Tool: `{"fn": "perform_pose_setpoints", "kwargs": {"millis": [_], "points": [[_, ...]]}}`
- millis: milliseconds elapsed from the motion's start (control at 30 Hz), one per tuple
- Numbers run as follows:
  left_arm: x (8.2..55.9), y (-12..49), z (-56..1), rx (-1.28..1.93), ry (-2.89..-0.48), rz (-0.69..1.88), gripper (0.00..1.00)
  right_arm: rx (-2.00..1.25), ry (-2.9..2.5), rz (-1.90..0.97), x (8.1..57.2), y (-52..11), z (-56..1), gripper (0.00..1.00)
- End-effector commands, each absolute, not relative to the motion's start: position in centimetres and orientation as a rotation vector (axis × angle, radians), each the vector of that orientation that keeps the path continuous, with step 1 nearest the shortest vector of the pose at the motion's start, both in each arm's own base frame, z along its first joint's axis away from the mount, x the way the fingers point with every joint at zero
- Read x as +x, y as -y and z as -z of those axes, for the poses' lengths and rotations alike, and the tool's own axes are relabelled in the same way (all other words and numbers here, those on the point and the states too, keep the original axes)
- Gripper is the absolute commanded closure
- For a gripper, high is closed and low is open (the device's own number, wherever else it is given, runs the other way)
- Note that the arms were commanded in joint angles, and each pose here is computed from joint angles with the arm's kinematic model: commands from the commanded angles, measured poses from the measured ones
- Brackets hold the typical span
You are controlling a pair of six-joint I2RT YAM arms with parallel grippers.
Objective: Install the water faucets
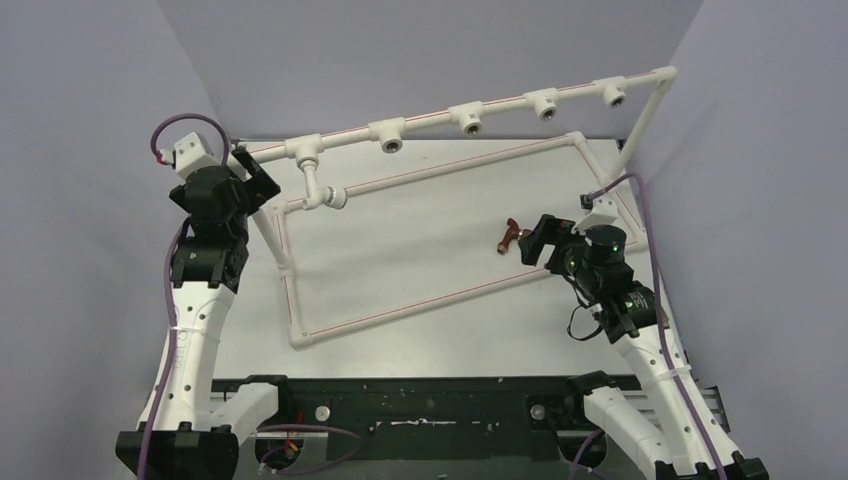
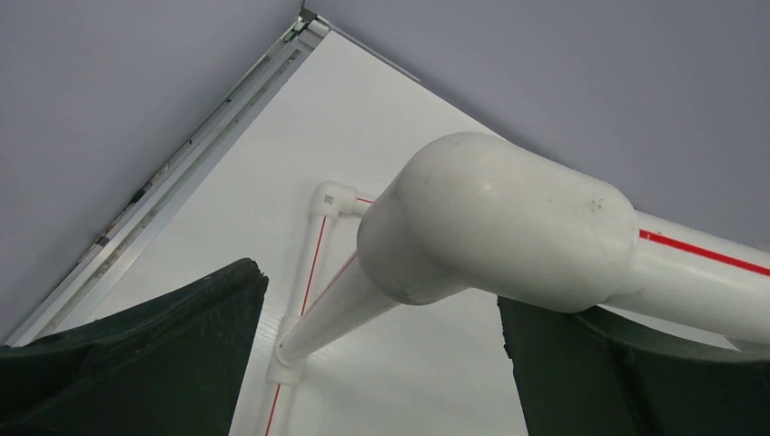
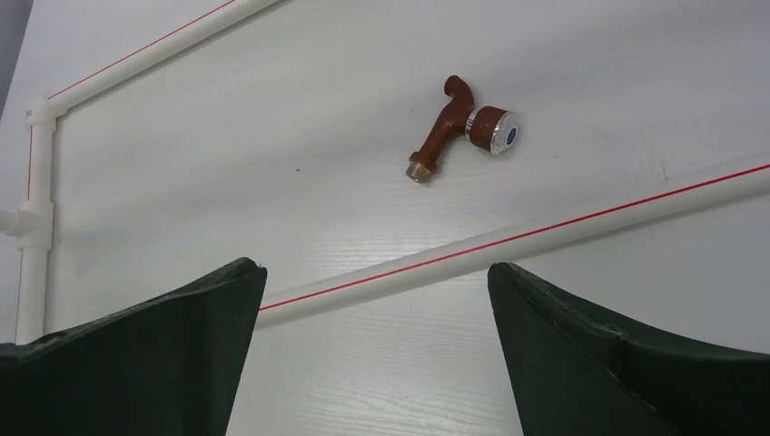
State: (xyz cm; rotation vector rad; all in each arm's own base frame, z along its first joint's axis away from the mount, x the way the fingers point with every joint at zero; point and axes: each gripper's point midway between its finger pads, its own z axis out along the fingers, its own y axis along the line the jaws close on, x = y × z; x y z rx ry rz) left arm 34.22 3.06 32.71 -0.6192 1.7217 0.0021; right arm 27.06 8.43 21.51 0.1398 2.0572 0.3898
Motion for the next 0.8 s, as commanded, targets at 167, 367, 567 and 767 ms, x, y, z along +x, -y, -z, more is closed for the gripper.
{"fn": "perform_pose_setpoints", "kwargs": {"millis": [167,367,567,767], "points": [[36.2,-6.0,-36.3,-0.716,-1.614,0.086,0.03,0.201,-2.022,-0.325,29.6,-7.8,-20.9,0.0],[35.1,-4.4,-36.9,-0.636,-1.628,0.155,0.03,0.301,-2.048,-0.247,31.1,-6.7,-18.3,0.02],[33.0,-2.1,-36.8,-0.539,-1.679,0.173,0.03,0.344,-2.068,-0.219,32.7,-6.7,-15.9,0.03],[30.3,0.2,-36.8,-0.45,-1.719,0.208,0.03,0.407,-2.078,-0.195,34.5,-6.6,-13.9,0.06]]}}
